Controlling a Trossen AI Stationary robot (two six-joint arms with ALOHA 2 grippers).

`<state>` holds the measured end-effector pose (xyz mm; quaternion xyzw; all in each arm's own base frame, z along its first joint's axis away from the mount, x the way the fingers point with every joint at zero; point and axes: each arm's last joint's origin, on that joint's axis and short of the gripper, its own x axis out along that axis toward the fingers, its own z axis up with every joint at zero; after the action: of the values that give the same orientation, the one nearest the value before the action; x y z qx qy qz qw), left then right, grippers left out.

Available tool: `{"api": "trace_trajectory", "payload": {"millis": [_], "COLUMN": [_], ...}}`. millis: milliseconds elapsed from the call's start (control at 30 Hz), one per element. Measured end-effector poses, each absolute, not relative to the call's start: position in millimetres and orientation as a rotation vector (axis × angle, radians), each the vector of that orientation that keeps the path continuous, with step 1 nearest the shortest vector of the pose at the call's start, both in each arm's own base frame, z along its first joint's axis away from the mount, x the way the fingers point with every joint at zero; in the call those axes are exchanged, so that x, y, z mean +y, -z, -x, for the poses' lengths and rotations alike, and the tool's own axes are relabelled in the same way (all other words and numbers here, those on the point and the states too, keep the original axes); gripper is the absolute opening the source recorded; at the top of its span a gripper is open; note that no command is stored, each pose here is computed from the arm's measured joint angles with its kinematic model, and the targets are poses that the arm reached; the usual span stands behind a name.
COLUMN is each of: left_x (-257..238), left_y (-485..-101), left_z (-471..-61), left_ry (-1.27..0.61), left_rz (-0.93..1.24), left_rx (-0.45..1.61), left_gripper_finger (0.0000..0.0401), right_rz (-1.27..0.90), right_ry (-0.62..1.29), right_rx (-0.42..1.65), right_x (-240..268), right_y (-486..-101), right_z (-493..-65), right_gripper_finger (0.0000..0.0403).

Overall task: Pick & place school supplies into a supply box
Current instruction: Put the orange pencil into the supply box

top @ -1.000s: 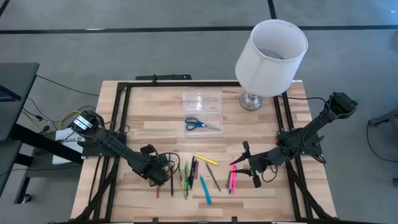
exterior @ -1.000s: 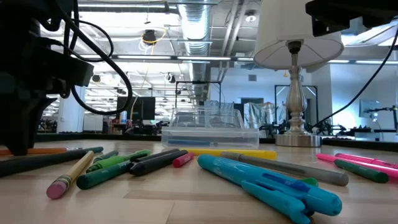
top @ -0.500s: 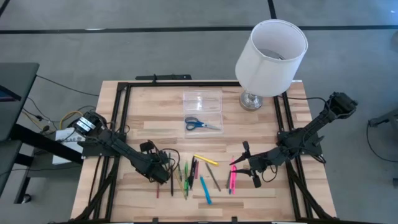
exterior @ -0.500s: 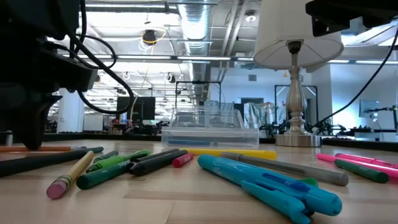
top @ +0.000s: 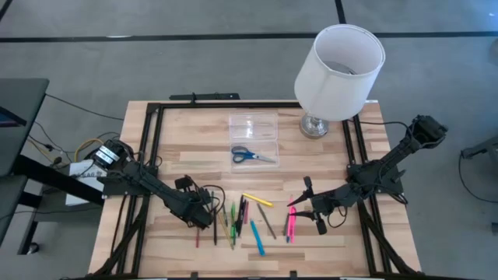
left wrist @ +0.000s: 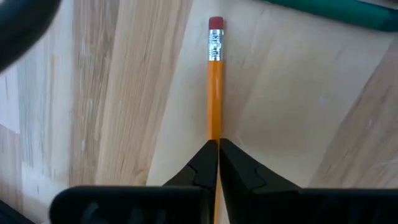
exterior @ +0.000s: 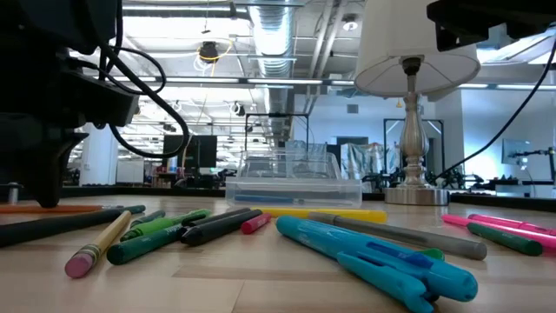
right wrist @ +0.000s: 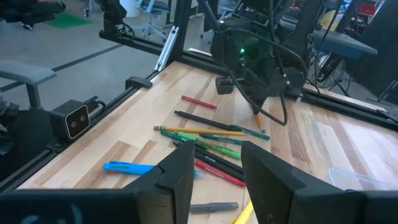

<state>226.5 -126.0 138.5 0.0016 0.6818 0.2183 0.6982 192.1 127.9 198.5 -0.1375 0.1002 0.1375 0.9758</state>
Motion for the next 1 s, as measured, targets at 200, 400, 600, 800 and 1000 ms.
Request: {"api": "trace_trajectory", "payload": {"millis": [200, 400, 600, 800, 1000], "left_x": [-126, -117, -115, -112, -108], "left_y": [-137, -128, -124, -124, -123], "left_z": [-226, -221, -222, -225, -230], "left_ry": [-0.479, -0.490, -0.433, -0.388, -0.333], "left_rz": [-0.010, 0.002, 0.002, 0.004, 0.037], "left_rx": [1.512, 1.518, 1.526, 1.540, 1.560], "left_gripper_finger": [0.0068, 0.0117, 0.0127, 0.0101, 0.0061], "right_rz": [0.277, 0.277, 0.277, 0.278, 0.278], "right_ry": [-0.278, -0.280, -0.281, -0.281, -0.281], "right_rx": [0.202, 0.202, 0.204, 0.204, 0.204], "right_x": [128, 128, 128, 128, 128], "right_y": [-198, -198, -198, -198, -198], "right_z": [-192, -192, -192, -192, -192], "right_gripper_finger": [0.0127, 0.0127, 0.0127, 0.0127, 0.0127]}}
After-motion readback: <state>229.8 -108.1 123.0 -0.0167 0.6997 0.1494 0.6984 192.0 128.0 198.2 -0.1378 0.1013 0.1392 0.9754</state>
